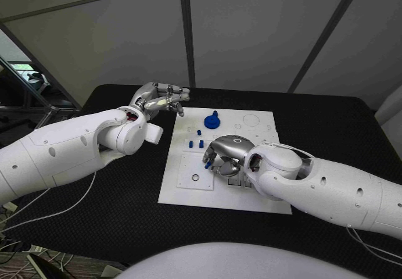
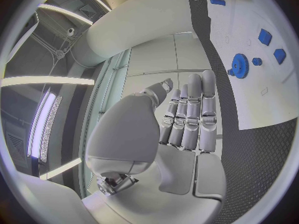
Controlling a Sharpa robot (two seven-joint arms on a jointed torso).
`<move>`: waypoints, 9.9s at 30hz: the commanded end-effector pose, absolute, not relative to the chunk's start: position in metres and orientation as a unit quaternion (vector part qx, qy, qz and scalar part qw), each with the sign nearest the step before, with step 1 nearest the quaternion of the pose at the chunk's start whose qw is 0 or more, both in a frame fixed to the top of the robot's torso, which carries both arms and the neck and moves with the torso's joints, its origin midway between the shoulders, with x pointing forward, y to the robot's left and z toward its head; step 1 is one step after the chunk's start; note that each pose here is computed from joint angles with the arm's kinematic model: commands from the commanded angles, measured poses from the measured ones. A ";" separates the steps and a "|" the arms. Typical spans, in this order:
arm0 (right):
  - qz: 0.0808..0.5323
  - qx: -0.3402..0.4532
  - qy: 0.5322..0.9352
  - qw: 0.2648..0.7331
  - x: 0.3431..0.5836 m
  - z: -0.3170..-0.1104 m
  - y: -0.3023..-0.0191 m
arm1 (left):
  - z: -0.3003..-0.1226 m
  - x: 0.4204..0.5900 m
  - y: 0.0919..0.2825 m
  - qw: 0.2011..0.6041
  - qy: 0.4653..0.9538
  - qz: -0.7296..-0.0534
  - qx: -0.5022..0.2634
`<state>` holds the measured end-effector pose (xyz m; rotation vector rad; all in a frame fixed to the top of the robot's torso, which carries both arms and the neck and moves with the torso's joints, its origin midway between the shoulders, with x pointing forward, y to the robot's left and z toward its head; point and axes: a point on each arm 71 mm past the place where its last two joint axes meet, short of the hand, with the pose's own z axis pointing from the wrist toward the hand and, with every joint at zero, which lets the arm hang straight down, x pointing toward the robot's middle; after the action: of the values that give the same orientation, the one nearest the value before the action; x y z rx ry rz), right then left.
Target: Assemble the parts on the task board
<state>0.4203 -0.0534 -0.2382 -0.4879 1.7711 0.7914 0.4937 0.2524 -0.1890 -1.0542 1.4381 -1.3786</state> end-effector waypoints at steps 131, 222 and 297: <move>0.239 -0.128 0.735 0.622 0.460 -0.187 -0.152 | -0.188 0.493 0.256 0.424 0.580 -0.552 -0.423; 0.377 -0.237 0.734 0.513 0.392 -0.235 -0.024 | -0.190 0.496 0.240 0.412 0.583 -0.561 -0.419; 0.179 0.040 0.835 0.519 0.383 -0.241 -0.221 | -0.187 0.491 0.254 0.417 0.582 -0.563 -0.414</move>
<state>0.3827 -0.2201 -0.2404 0.1183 1.9914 0.4692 0.4909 0.2553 -0.1891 -1.0509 1.4681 -1.3930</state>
